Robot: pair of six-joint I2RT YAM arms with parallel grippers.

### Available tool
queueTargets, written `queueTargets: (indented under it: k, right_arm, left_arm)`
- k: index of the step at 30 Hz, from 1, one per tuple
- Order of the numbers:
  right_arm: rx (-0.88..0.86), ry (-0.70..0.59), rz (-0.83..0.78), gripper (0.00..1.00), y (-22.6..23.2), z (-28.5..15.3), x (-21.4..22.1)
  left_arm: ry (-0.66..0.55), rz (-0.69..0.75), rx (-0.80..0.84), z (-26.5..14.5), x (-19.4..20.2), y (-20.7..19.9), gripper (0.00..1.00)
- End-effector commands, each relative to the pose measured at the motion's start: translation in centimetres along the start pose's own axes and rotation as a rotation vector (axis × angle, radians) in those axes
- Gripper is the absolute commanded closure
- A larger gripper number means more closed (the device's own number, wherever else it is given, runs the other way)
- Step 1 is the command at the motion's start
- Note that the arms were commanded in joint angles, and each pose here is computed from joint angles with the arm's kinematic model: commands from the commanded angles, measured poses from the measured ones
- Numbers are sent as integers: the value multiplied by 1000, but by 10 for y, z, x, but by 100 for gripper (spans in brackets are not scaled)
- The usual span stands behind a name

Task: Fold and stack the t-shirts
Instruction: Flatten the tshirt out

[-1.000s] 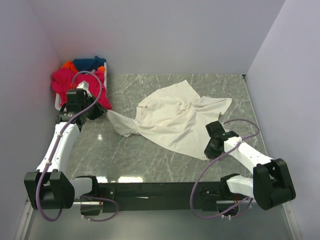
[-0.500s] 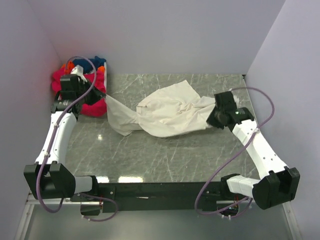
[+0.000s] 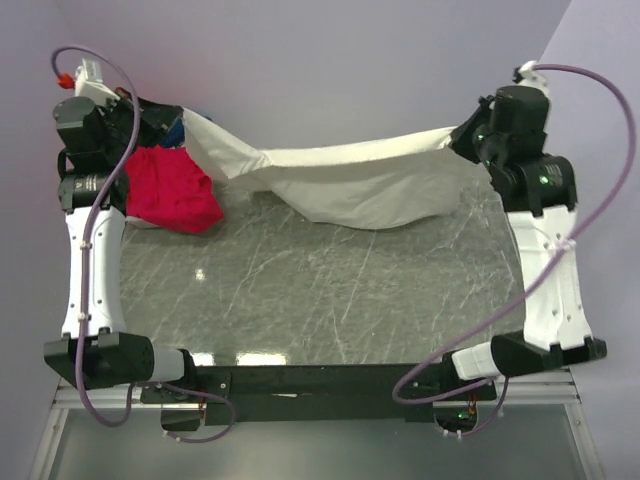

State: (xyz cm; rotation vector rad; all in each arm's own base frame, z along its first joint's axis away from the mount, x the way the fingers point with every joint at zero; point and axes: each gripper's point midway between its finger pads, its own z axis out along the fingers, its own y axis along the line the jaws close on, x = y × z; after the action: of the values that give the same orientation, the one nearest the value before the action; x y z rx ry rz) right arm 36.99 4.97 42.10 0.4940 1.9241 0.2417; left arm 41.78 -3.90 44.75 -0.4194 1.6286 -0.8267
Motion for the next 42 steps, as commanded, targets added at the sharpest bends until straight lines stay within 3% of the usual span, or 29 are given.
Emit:
queueTargets:
  k: [1, 8, 13, 17, 20, 23, 26, 27, 30, 33, 37, 42]
  right_arm:
    - [-68, -198, -15, 100, 4, -55, -51]
    - [-192, -436, 7, 100, -2, -148, -84]
    - [-177, -528, 22, 100, -15, -183, -97]
    - [-159, -553, 33, 100, -19, -185, -102]
    - [-119, -520, 15, 100, -19, -158, -95]
    - [-83, -451, -9, 100, -21, -112, -73]
    - [-50, -373, -10, 100, -29, -73, -40]
    - [-34, -335, -11, 100, -34, -58, -23]
    - [21, -291, -19, 100, -50, -41, 3]
    - [100, -258, -38, 100, -72, -31, 25]
    - [178, -217, -30, 100, -97, -20, 50]
    - [196, -159, 13, 100, -110, -9, 80]
  left_arm:
    - [-152, 50, 176, -48, -47, -73, 100]
    - [-298, 109, 212, -105, -81, -131, 100]
    - [-412, 191, 267, -142, -109, -183, 100]
    - [-407, 191, 308, -134, -111, -191, 99]
    - [-326, 162, 305, -100, -95, -169, 99]
    - [-219, 130, 229, -61, -57, -126, 99]
    - [-33, 102, 156, -28, 15, -86, 99]
    - [50, 90, 110, -17, 50, -65, 99]
    - [296, 121, 94, -10, 156, -54, 98]
    - [471, 143, 76, -16, 234, -41, 77]
    - [611, 170, 131, -23, 304, -55, 57]
    - [763, 183, 167, -13, 380, -82, 47]
